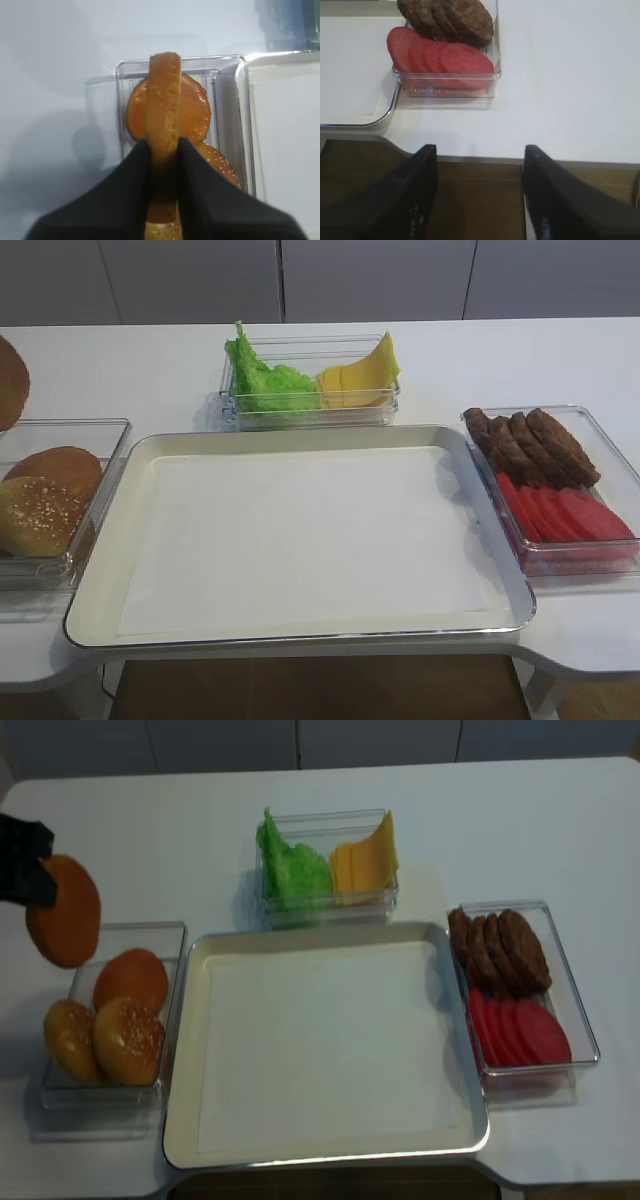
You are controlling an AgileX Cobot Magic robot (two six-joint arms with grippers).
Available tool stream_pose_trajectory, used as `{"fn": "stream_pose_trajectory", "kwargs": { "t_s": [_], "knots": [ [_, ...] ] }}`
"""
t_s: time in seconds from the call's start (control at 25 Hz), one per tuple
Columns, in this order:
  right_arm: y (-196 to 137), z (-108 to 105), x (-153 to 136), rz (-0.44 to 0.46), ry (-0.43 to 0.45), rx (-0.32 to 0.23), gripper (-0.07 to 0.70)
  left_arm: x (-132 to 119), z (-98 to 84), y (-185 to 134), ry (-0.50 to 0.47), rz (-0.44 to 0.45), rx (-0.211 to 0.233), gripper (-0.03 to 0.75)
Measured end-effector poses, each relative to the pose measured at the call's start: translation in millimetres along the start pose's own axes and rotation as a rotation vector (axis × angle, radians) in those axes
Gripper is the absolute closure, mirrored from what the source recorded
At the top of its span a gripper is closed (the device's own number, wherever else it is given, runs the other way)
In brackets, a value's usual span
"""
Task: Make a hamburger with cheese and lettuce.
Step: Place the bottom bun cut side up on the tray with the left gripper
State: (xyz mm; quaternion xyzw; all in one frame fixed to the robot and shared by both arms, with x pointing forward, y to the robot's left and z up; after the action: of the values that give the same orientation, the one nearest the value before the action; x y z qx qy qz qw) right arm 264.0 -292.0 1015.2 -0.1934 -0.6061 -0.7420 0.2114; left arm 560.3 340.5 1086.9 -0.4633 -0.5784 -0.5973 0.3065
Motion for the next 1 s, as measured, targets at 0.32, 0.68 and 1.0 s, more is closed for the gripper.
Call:
{"fn": "stream_pose_trajectory", "kwargs": {
  "t_s": [0.32, 0.68, 1.0],
  "knots": [
    [0.0, 0.0, 0.0, 0.0, 0.0, -0.002, 0.201, -0.9, -57.2, 11.2, -0.006, 0.013, -0.271, 0.61],
    [0.0, 0.0, 0.0, 0.0, 0.0, -0.002, 0.201, -9.7, -129.4, 9.4, -0.025, 0.045, -0.667, 0.611],
    [0.0, 0.0, 0.0, 0.0, 0.0, -0.002, 0.201, -23.6, -192.4, 12.1, 0.007, -0.017, -0.991, 0.612]
  ]
}}
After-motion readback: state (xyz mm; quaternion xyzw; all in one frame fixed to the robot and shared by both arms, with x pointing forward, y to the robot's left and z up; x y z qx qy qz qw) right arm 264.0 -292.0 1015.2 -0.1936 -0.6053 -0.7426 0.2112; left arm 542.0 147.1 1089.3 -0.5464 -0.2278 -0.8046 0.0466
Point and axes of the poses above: a point on each arm's last joint axis where the gripper is mounted, x pointing back along that axis away from the gripper, z along the wrist's bending axis when the last joint is at zero, y = z × x, the point moved 4 cm from there along -x, pointing out along that axis toward the gripper, and after that the axes turned 11 degrees about -x, right-handed, at the moved point
